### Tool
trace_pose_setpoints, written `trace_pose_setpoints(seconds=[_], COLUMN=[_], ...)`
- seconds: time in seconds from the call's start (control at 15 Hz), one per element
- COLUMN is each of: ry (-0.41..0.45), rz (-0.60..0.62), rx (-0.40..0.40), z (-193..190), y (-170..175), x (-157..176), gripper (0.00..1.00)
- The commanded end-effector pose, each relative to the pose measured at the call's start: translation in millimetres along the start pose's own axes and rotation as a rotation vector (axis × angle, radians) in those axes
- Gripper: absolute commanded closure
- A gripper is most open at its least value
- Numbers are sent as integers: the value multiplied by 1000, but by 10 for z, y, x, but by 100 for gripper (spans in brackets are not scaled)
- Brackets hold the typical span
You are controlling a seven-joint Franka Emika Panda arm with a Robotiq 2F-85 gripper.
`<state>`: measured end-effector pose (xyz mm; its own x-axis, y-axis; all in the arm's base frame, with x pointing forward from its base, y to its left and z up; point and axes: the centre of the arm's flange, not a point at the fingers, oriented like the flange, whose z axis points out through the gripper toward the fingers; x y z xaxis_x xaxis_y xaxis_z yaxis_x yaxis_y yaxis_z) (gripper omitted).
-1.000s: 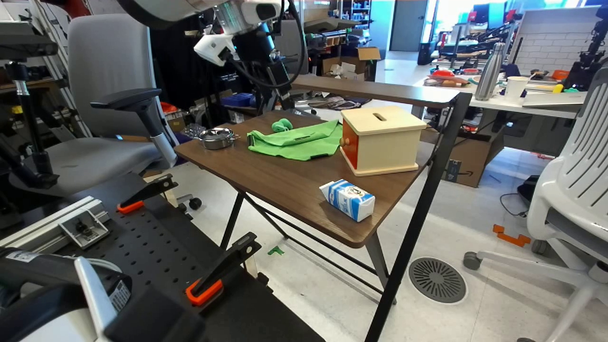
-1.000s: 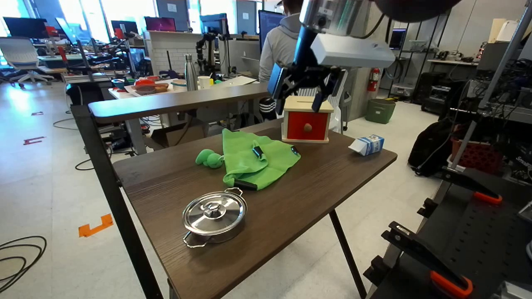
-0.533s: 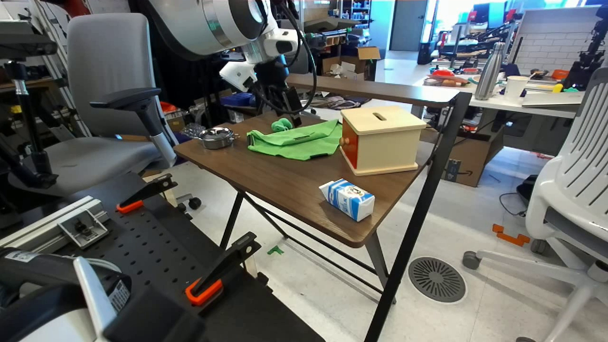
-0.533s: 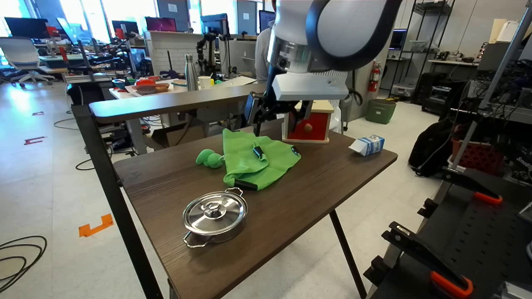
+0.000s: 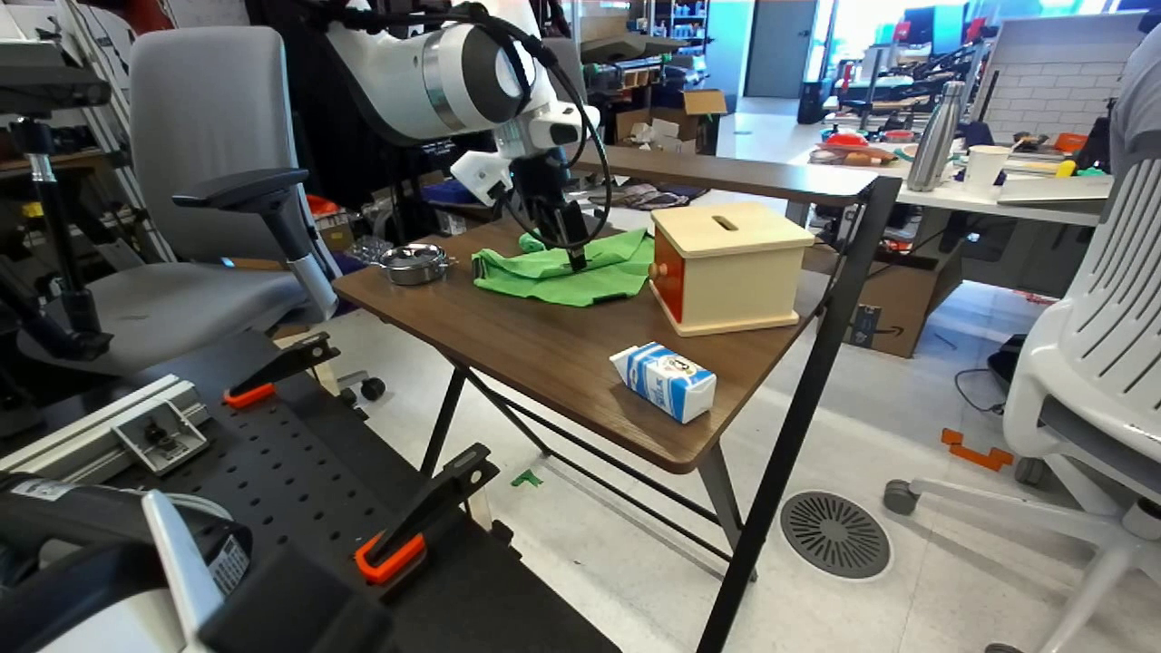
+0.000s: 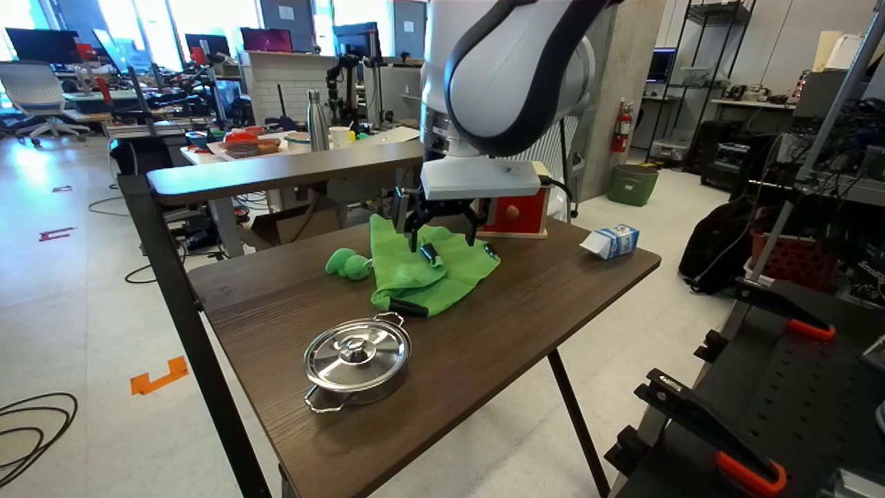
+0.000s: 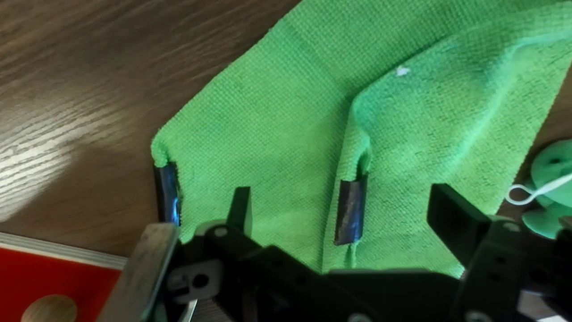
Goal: Move the towel forward
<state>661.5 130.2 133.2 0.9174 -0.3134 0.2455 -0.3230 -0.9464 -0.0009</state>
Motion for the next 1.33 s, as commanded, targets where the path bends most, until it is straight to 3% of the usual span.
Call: trace_pose_setpoints(seconds=[0.0,0.47,1.27], ry=[-37,-97,-119], rz=[-15,-113,-113], rx=[-33,-43,-10], z=[78,199,438], y=[-55,-24,-149], x=[213,302,263], gripper=[0,0,0])
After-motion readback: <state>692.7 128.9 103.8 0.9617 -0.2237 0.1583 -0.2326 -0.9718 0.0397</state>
